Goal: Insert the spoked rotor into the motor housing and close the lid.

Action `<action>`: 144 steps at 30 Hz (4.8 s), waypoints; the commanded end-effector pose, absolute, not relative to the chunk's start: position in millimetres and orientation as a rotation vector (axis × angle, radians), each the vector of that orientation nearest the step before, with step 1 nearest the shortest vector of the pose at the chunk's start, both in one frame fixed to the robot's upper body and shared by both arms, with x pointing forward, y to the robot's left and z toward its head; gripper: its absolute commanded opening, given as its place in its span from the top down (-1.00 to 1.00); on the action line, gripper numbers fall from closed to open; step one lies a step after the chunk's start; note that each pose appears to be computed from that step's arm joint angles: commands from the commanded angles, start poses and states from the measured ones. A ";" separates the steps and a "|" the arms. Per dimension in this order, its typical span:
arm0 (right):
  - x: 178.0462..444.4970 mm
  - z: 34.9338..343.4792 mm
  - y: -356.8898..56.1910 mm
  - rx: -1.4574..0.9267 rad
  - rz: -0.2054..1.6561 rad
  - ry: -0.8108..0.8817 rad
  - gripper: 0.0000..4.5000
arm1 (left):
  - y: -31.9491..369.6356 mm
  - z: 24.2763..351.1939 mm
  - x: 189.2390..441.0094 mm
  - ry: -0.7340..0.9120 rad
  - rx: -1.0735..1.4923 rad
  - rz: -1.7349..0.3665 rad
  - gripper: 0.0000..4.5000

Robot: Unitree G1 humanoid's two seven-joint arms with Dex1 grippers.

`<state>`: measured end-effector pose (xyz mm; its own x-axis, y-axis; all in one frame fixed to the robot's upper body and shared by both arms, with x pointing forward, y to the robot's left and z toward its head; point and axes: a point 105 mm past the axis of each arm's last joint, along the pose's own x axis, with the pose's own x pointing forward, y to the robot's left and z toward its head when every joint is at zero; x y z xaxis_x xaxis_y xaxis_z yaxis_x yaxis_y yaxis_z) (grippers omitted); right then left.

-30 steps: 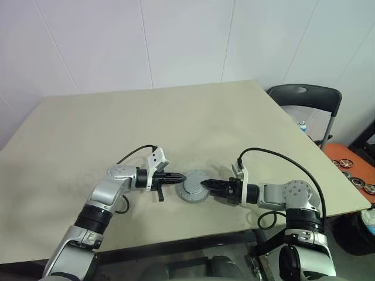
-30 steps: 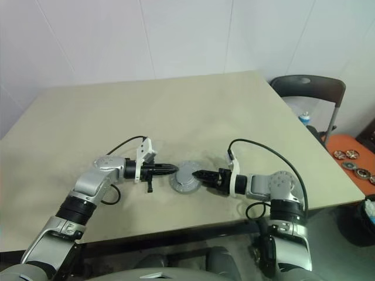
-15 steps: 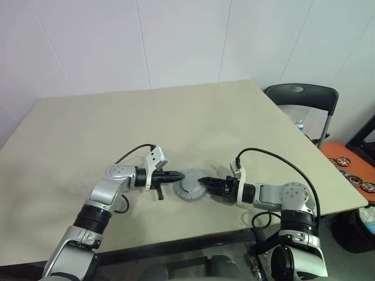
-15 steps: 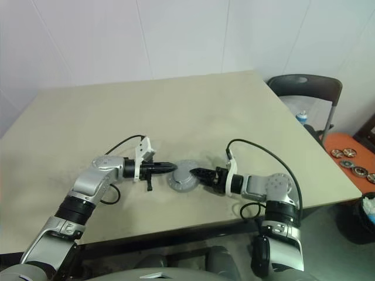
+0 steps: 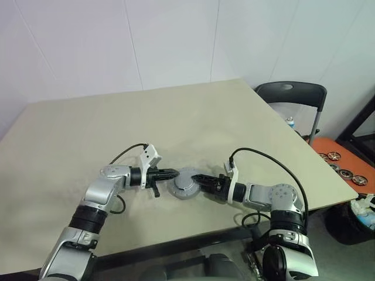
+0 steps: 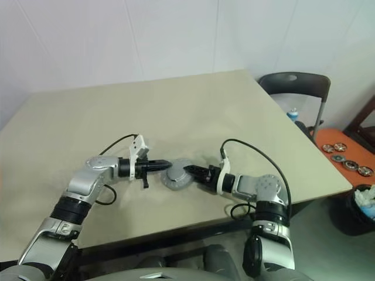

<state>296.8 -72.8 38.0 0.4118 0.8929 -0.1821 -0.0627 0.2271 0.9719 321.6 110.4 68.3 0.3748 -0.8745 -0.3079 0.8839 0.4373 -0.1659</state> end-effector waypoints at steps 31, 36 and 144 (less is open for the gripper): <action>341.2 125.6 -34.8 1.332 0.980 0.571 0.08 | 190.4 146.9 324.7 0.123 -0.577 -0.844 1.00; 343.2 122.8 -35.6 1.330 0.963 0.579 0.08 | 202.9 156.3 324.2 0.063 -0.718 -0.787 0.59; 353.2 140.1 -27.2 1.267 0.925 0.546 0.08 | 98.9 140.3 357.6 0.207 -1.197 -0.793 -0.04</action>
<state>352.7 -29.6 125.0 0.5545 0.8247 0.1113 -0.2111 0.0101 0.9774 354.8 94.2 125.5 0.7174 -0.6610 0.2202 0.3882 0.1167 -0.9142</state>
